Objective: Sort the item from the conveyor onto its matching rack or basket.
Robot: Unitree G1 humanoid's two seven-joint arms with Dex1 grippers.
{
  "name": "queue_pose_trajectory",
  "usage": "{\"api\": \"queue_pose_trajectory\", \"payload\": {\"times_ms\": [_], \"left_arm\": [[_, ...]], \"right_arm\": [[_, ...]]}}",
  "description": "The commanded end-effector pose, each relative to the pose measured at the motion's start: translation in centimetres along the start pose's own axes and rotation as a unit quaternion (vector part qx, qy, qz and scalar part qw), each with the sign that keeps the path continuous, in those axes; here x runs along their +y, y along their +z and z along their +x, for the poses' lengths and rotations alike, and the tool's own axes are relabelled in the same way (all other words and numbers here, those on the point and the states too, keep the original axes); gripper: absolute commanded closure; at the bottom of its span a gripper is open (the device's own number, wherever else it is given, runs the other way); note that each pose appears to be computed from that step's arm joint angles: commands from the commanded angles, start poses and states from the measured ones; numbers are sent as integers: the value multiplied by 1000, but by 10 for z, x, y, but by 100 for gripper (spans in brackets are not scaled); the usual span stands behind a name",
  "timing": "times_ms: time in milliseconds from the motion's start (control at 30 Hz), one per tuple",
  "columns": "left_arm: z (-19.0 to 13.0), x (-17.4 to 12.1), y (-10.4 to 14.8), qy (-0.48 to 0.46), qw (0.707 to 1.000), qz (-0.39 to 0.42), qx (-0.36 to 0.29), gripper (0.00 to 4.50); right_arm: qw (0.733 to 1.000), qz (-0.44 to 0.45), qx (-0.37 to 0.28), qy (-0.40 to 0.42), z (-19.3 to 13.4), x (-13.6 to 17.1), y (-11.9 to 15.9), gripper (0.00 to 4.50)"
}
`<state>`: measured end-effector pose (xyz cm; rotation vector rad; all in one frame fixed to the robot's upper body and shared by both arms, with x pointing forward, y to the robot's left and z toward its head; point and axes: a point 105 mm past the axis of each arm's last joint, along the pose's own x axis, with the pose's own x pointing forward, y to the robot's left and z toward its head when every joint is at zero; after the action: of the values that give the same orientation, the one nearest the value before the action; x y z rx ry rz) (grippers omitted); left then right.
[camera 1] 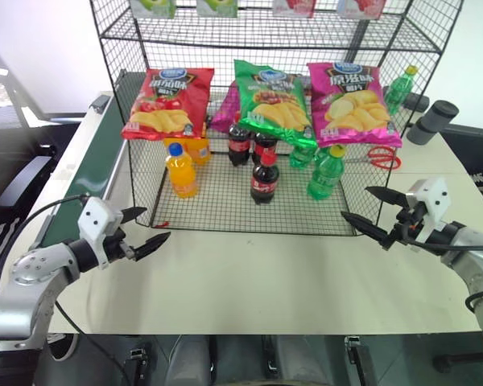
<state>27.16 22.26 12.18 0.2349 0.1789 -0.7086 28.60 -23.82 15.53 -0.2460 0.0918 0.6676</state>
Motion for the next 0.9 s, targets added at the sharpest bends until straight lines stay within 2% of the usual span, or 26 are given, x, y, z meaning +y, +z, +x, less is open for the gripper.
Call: {"api": "queue_pose_trajectory", "payload": {"times_ms": [33,900], "left_arm": [[-6,4,11,11,1000,21,-14,0],[2,11,10,25,999,27,-20,0]], "right_arm": [[1000,-19,-18,7,1,2,14,5],[1000,-18,-25,2,7,0,4,5]]}}
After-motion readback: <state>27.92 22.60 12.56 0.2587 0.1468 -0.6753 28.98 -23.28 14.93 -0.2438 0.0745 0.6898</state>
